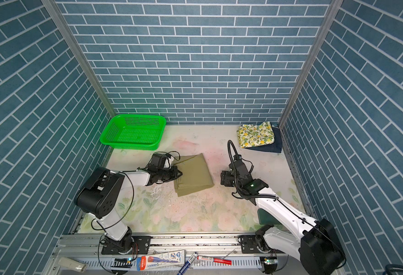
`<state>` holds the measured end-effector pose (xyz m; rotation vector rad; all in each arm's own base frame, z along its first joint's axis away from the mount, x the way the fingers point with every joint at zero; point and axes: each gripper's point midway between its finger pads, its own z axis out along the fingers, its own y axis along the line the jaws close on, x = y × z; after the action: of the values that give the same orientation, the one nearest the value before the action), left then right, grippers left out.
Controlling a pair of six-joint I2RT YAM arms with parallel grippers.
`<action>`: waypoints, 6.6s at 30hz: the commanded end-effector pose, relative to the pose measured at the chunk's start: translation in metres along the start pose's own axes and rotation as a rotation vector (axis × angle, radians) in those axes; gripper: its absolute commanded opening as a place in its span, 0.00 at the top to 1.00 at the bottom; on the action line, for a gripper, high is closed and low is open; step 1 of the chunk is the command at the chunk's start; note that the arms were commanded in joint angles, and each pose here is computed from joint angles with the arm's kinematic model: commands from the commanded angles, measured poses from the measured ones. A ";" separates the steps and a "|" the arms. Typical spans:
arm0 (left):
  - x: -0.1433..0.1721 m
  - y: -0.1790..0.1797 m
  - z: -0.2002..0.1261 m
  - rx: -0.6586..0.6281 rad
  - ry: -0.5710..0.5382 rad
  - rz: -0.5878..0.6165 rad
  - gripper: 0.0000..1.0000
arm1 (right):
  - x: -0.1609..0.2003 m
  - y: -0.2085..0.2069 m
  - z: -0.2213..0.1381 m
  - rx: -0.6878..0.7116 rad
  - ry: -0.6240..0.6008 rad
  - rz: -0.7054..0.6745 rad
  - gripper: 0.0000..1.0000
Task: Fold and stack skirts
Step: Smooth out the skirt at the center of the table, then pick up the skirt from the center of the table, then place the skirt among several skirts.
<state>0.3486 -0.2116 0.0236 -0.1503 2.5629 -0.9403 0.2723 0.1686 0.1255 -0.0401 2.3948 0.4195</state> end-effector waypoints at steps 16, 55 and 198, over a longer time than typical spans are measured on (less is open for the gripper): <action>-0.003 0.026 -0.018 -0.149 -0.038 0.029 1.00 | -0.018 0.077 0.052 -0.109 0.061 -0.097 0.24; 0.021 0.047 -0.038 -0.206 -0.071 -0.006 1.00 | 0.009 0.144 0.131 -0.213 0.186 -0.078 0.60; 0.016 -0.079 -0.016 0.202 -0.183 0.383 0.03 | -0.340 -0.021 0.154 -0.067 -0.279 -0.057 1.00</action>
<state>0.3199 -0.2564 0.0722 0.2697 2.2333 -0.9354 0.6255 0.1576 0.2063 0.0041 2.1448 0.4163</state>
